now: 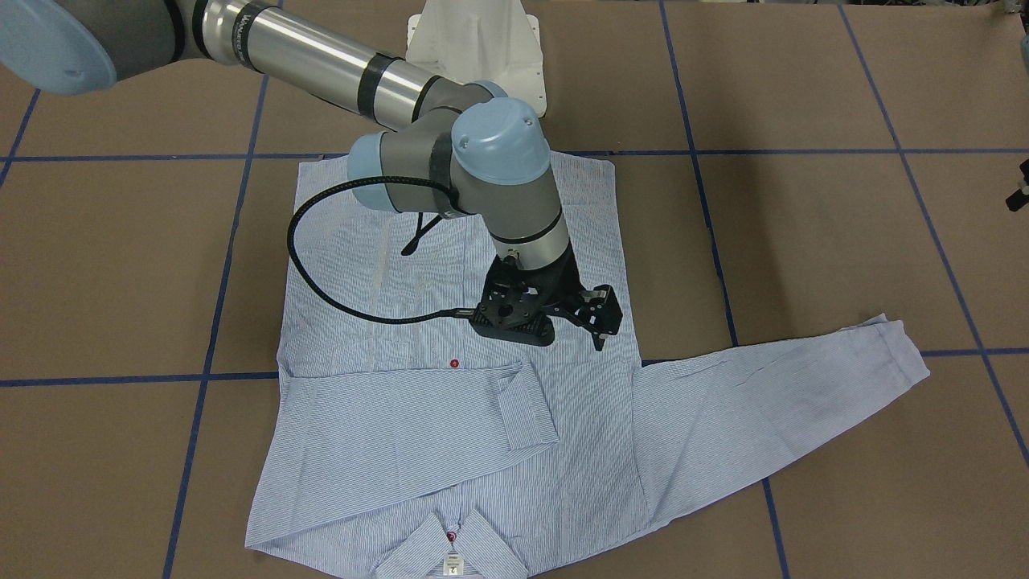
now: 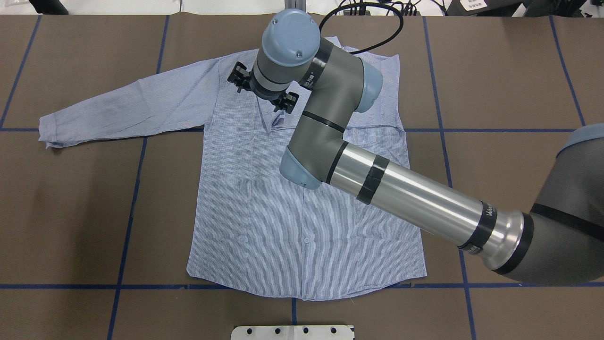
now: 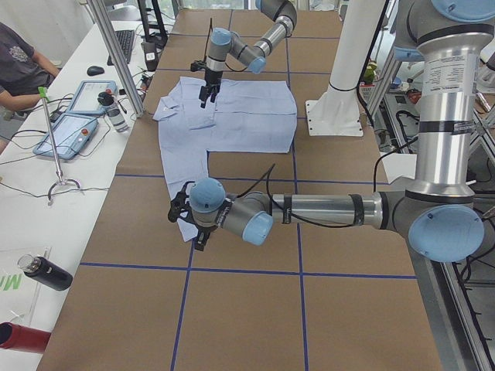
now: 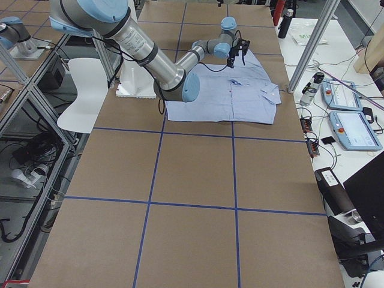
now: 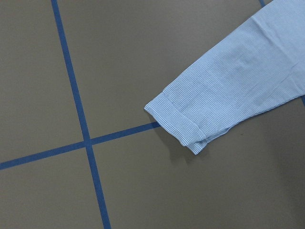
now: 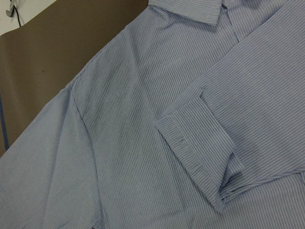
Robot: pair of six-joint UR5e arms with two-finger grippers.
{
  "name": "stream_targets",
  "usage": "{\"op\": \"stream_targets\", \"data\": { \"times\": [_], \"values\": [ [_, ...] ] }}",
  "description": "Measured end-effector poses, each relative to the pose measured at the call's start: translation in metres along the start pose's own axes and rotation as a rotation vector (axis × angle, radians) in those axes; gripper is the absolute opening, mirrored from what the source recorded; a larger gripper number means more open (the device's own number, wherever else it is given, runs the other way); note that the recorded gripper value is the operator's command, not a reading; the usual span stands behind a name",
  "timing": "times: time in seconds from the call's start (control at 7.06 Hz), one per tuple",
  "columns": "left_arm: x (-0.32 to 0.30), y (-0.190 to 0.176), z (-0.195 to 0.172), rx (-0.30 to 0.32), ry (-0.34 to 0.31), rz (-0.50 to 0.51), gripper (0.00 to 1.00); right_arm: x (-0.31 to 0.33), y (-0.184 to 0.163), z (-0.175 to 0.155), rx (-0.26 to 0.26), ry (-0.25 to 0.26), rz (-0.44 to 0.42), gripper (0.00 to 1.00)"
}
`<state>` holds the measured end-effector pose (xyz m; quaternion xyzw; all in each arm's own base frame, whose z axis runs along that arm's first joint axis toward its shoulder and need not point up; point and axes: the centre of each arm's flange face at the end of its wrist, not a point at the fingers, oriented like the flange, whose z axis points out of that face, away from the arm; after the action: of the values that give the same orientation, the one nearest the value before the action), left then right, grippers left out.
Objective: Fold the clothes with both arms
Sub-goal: 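Fold the grasped sleeve across the shirt front toward the collar, then release the sleeve with the right gripper while the left gripper grasps the other cuff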
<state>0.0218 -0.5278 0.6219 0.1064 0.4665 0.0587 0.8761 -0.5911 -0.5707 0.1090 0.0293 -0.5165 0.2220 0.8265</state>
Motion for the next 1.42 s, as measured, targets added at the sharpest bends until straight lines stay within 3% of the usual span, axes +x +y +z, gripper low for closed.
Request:
{"op": "stream_targets", "data": {
  "times": [0.28, 0.42, 0.85, 1.42],
  "values": [
    [0.012, -0.045, 0.046, -0.054, 0.017, -0.132, 0.99, 0.024, -0.004, -0.006, 0.007, -0.006, -0.002, 1.00],
    [0.019, -0.049, 0.065, -0.066, 0.026, -0.171, 0.97, 0.039, -0.012, -0.012, 0.016, -0.012, -0.003, 1.00],
    [0.041, -0.035, 0.122, -0.065, 0.069, -0.284, 0.88, 0.059, -0.022, -0.025, 0.029, -0.028, -0.005, 1.00],
    [0.033, -0.022, 0.148, -0.064, 0.053, -0.322, 0.69, 0.074, -0.020, -0.030, 0.032, -0.033, -0.008, 1.00]
  ]
}}
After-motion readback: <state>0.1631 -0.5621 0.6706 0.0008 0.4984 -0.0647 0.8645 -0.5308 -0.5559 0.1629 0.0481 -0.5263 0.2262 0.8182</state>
